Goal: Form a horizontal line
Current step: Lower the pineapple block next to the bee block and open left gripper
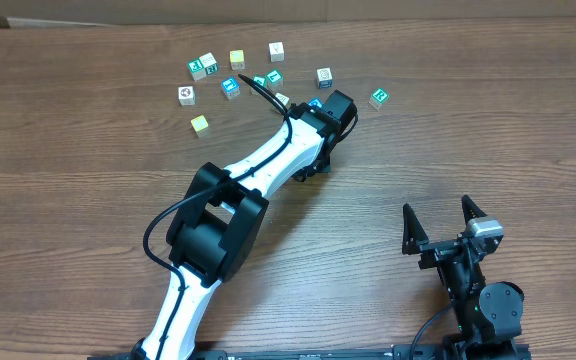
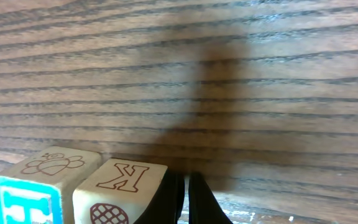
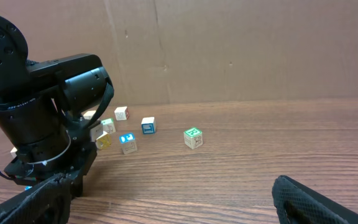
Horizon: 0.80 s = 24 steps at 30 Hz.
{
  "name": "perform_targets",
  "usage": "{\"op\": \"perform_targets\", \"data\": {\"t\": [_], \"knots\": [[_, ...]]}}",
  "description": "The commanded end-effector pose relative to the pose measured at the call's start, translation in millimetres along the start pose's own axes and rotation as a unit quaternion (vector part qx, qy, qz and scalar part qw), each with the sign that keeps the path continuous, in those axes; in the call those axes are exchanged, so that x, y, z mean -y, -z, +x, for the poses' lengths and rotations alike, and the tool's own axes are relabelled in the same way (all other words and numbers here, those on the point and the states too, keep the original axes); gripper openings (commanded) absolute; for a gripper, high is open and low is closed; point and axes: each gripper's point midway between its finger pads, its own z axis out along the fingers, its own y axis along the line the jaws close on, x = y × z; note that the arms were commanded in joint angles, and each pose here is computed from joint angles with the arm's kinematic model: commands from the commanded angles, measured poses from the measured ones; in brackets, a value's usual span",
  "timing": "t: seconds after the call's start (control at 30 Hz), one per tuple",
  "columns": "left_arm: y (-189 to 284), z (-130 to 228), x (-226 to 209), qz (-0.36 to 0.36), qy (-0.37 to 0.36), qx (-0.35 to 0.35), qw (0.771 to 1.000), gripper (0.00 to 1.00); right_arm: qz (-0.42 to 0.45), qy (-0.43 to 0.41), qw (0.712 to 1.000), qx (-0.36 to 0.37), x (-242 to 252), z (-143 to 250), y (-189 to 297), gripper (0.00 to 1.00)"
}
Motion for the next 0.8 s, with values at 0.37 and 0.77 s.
{"op": "perform_targets", "data": {"t": [0.37, 0.77], "knots": [[-7.8, -3.7, -8.3, -0.017, -0.009, 0.000, 1.000, 0.06, 0.000, -0.002, 1.000, -0.001, 0.2, 2.9, -0.5, 1.00], [-7.8, -3.6, -8.3, -0.017, -0.013, 0.000, 1.000, 0.08, 0.000, -0.002, 1.000, -0.001, 0.1, 2.9, -0.5, 1.00]]}}
